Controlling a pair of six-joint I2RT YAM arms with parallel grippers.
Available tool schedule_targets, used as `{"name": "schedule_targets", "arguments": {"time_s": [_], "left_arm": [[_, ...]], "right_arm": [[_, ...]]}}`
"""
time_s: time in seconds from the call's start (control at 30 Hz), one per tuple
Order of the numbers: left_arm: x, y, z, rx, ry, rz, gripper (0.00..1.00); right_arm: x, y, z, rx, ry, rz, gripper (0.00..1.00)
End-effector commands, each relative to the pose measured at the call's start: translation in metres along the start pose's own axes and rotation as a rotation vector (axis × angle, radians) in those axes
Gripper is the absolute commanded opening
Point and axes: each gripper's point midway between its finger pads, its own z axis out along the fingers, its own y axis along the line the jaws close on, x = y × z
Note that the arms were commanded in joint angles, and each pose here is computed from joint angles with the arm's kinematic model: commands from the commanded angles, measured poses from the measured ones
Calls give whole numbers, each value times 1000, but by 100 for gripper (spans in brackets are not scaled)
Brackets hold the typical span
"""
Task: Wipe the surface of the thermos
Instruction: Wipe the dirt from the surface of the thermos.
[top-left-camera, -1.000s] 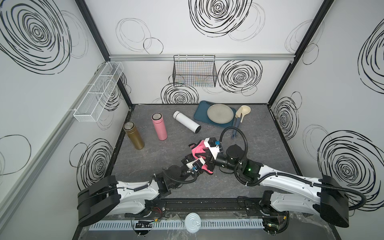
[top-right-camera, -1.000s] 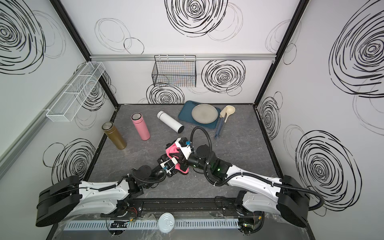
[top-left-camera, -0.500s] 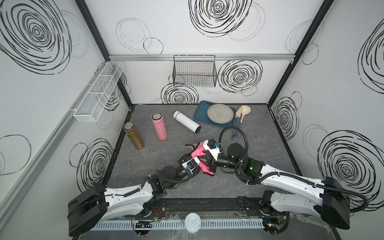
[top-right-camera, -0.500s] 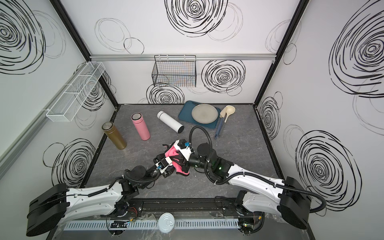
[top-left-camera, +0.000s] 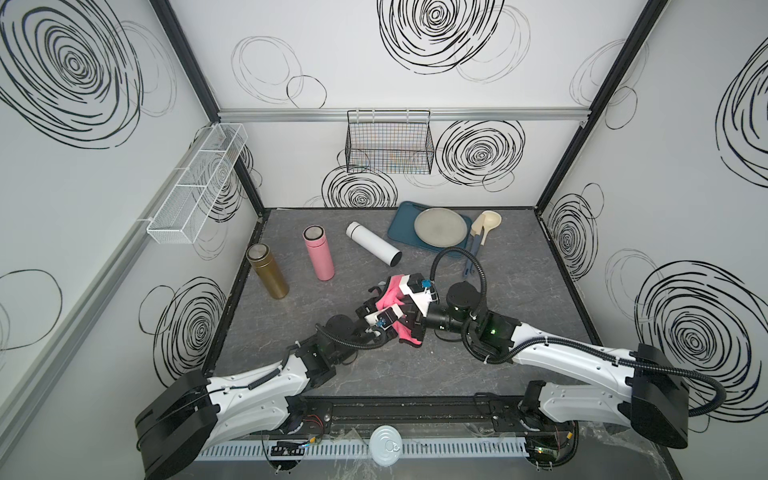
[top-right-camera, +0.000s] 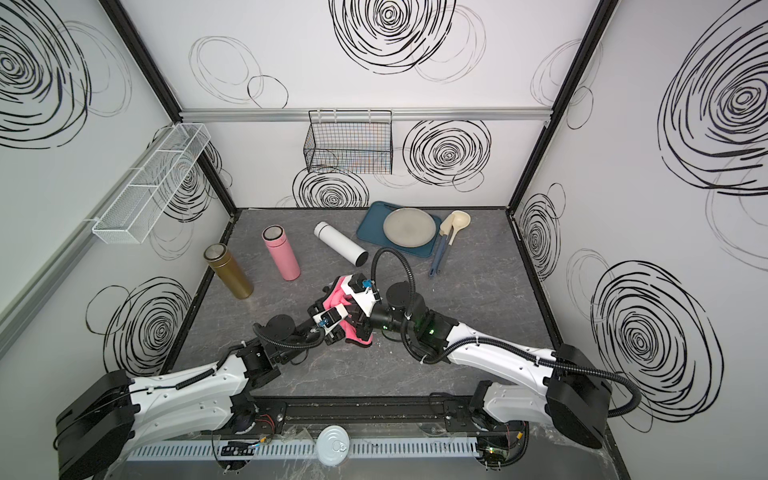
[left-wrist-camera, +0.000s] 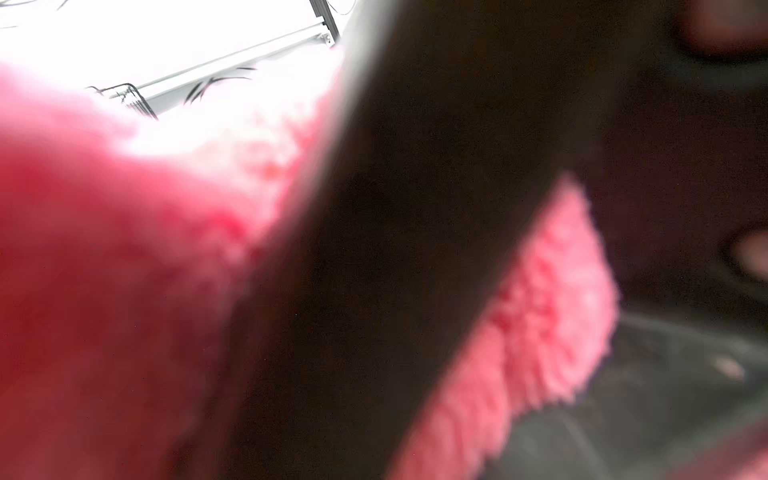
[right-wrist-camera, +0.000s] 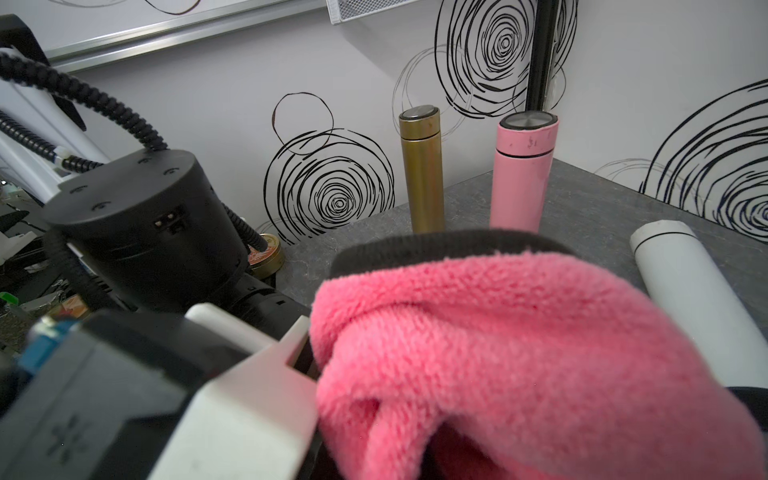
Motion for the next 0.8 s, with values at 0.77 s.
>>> {"name": "schedule_targets", "arguments": {"time_s": [0.77], "left_arm": [[-134, 46, -37, -124, -482, 10, 0]], "right_arm": [[72, -2, 23, -12, 238, 75, 0]]}}
